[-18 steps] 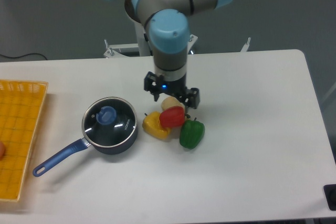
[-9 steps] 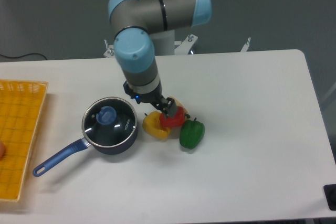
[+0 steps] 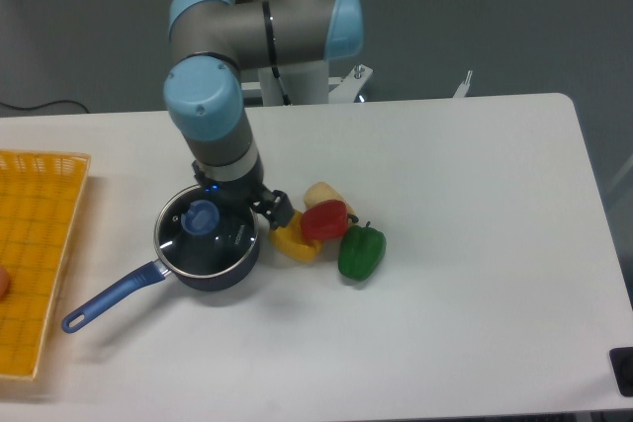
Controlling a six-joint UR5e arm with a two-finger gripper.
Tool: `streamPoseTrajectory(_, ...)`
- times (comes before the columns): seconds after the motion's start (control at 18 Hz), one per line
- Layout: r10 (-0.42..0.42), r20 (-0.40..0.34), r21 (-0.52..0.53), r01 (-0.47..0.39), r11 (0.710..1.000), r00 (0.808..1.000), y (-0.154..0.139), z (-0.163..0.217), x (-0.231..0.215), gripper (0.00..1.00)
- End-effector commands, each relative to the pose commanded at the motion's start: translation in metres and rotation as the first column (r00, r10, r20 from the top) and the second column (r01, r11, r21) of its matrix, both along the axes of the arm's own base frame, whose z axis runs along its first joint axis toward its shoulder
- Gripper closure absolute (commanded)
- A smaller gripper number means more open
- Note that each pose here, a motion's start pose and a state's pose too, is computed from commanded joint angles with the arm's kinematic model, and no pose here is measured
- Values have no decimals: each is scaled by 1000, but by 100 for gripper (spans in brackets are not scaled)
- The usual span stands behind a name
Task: Open the lid
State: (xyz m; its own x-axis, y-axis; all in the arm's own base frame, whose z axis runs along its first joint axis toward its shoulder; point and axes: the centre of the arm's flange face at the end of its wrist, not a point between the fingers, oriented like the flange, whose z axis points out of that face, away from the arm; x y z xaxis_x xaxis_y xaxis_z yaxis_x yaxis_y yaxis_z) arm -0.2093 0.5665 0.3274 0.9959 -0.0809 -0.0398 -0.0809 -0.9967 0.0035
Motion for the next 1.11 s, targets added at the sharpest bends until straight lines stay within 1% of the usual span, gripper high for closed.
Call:
streamPoseTrajectory(0.11, 34, -8, 22, -33, 999, 999, -2, -7, 5, 0)
streamPoseTrajectory(0.28, 15, -8, 27, -15, 1000, 1000, 3, -6, 18, 0)
streamPoseTrajectory(0.39, 15, -8, 26, -15, 1000, 1000, 3, -6, 20, 0)
streamPoseTrajectory(0.5, 34, -9, 19, -34, 999, 999, 3, -10, 19, 0)
streamPoseTrajectory(0.67, 20, -6, 10, -20, 1000, 1000, 4, -16, 31, 0)
streamPoseTrajectory(1.11, 17, 0, -1, -17, 1000, 1000, 4, -23, 33, 0)
